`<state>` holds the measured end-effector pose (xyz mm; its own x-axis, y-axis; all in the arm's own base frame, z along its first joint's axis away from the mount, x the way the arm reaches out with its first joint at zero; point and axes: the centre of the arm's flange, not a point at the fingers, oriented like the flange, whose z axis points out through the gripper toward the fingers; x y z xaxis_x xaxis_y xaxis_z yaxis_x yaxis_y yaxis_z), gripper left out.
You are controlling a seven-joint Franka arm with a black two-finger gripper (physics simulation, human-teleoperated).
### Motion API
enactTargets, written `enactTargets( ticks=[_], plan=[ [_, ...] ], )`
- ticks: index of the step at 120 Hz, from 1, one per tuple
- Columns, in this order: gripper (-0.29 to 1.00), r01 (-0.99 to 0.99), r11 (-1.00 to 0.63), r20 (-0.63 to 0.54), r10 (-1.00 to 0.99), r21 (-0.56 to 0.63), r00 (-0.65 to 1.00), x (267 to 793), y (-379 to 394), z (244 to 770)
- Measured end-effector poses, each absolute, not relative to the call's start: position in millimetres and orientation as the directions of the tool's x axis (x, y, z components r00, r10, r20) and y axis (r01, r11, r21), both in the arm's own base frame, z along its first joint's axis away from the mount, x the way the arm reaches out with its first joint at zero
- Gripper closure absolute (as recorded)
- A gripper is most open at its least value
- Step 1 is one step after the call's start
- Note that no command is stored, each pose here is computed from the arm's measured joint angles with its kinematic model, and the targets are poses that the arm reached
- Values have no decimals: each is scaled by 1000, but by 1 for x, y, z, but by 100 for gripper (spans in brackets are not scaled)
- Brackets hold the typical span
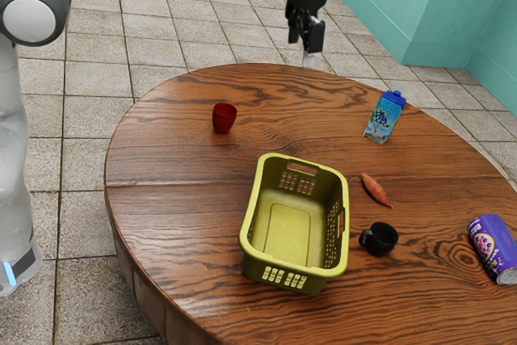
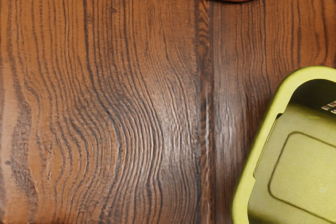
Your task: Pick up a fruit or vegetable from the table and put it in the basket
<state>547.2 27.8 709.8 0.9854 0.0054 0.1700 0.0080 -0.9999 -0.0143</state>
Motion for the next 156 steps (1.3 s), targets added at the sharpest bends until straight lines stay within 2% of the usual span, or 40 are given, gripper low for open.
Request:
enactTargets(
  ticks=[20, 33, 48, 77, 107, 138, 156],
  plan=[
    [0, 28, -999, 173, 25, -15, 985, 546, 41, 712],
    [0, 51, -998, 327, 37, -33, 944, 514, 49, 804],
    [0, 85, -996, 352, 69, -32, 934, 504, 54, 824],
    [0, 387, -920, 223, 389, 58, 894, 569, 27, 751],
    [0, 779, -613, 142, 789, 132, 598, 599, 55, 713],
    [0, 936, -323, 75, 946, 141, 315, 618, 48, 686],
    [0, 965, -208, 52, 978, 159, 203, 670, 44, 655]
  ],
)
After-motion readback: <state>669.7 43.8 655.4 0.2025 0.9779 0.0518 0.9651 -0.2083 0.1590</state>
